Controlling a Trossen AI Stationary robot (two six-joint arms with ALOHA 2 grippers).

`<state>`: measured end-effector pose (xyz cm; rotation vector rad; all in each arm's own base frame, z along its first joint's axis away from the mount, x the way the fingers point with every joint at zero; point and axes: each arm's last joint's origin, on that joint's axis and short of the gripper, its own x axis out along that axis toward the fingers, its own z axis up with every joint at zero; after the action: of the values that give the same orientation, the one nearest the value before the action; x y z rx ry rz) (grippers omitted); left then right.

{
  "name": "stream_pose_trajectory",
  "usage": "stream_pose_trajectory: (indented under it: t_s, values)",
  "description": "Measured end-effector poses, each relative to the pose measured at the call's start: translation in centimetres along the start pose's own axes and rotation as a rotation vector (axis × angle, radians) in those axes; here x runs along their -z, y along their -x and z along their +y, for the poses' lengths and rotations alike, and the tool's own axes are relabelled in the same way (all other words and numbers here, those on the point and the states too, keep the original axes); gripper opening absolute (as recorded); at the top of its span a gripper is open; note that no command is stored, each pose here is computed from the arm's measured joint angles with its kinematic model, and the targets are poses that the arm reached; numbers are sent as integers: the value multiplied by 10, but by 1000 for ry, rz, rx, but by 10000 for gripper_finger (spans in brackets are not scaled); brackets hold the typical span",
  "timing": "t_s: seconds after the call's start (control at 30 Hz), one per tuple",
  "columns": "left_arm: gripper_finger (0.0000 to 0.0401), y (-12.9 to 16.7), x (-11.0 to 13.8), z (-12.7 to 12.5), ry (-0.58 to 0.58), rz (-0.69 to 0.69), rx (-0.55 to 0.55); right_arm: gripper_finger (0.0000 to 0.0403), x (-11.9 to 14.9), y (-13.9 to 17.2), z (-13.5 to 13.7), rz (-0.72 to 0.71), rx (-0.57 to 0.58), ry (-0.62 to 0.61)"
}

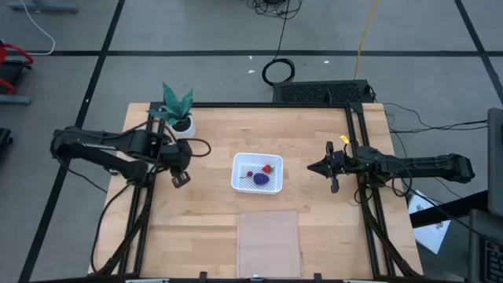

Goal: Pick and placing Produce into tupperware
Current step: Put the black cherry into the white bin

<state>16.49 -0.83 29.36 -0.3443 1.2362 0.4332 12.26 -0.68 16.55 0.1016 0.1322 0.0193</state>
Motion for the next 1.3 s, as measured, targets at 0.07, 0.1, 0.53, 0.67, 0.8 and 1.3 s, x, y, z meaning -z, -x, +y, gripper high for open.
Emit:
stream_pose_trajectory:
  t_s: [0.07,0.1,0.53,0.67,0.8,1.3]
  values:
    - [81,-5,-6,-1,12,5,-9,0,0,0,0,0,0,0]
    - [81,-9,-9,-2,11,11,-14,0,0,0,0,0,0,0]
    - [81,-67,-100,-48,-287,12,100,0,0,0,0,-1,0,-3]
    - [81,-70,-134,-61,-425,-30,103,0,0,0,0,-1,0,-1]
    - [81,-82,-156,-73,-632,-35,108,0,0,0,0,0,0,-1]
    - [81,-151,-180,-85,-811,-27,225,0,0,0,0,-1,0,0]
